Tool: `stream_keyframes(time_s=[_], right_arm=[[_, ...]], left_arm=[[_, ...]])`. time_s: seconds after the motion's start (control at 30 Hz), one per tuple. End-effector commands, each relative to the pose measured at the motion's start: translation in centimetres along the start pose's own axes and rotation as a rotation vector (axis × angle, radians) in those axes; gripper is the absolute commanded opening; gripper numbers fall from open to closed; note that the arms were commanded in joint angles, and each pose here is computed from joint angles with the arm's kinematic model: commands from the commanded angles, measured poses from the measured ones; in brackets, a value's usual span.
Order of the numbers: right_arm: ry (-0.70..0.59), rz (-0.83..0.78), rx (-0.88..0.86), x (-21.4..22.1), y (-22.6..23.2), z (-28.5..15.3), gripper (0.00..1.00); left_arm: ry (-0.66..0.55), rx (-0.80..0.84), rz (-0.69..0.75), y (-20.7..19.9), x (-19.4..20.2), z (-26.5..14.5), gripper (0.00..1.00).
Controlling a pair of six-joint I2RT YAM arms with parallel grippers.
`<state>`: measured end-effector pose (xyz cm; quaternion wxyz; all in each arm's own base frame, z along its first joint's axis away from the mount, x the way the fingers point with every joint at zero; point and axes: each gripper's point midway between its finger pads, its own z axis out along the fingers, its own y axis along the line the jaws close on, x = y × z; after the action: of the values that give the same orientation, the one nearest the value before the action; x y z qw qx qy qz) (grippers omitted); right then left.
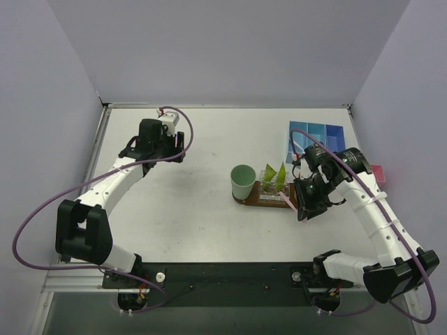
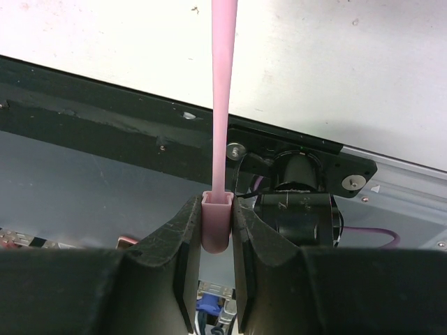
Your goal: Prepare toiletry sets of a toothbrush and toothpaste on the tray
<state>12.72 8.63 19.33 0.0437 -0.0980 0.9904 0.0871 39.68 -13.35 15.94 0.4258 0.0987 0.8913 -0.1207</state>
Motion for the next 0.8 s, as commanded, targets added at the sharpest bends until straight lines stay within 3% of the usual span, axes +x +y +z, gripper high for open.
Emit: stream_keyframes(time_s=[0.0, 0.77], right_arm=[[0.019, 0.022, 0.031, 0.0, -0.5, -0.5, 0.00], [0.016, 0.011, 0.027, -3.3, -0.6, 0.4, 0.00]], left_arm=[[-0.090, -0.002, 0.019, 0.1, -2.6, -1.2, 0.70], [-0.090, -0.019, 0.030, 0.4, -2.6, -1.4, 0.70]])
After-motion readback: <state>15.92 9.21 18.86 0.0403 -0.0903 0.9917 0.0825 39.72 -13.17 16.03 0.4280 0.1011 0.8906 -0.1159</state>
